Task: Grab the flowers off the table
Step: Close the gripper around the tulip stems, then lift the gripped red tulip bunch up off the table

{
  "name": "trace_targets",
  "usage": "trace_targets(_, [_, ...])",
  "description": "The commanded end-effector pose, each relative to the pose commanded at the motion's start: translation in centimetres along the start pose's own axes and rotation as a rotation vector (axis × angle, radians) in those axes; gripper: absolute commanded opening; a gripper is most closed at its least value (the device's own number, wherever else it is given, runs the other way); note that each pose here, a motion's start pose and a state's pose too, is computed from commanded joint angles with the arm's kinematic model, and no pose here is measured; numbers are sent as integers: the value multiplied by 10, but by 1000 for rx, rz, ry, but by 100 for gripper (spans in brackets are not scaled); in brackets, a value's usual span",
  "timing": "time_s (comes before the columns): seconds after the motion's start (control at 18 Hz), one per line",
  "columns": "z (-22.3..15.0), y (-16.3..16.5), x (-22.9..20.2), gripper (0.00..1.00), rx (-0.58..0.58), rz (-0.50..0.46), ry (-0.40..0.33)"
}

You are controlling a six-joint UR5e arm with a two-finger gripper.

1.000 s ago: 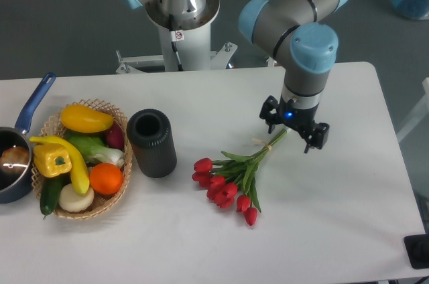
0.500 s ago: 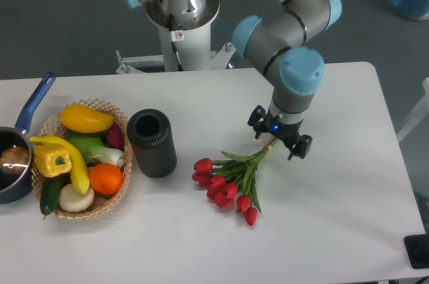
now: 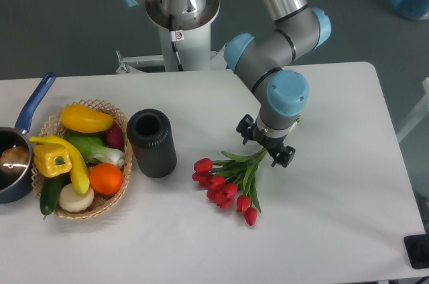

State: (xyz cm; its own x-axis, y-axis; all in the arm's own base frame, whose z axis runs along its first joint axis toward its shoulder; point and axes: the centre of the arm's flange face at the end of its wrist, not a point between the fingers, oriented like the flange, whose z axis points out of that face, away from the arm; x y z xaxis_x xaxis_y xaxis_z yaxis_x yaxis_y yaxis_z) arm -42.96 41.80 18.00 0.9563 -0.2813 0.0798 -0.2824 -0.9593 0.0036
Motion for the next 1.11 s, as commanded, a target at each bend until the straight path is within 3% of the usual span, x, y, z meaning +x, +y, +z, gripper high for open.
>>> trace_targets(0.28, [-1,-6,3,77,1,9,-6])
trace_targets(0.5, [-1,-8,4,35,3,14,-5])
trace_targets(0.67, [-3,-8,4,31,3,6,-8])
trace_targets(0.94, [-6,-7,4,2,3,-26,-15])
trace_targets(1.11, [-24,-7,4,0,16,-65,-44])
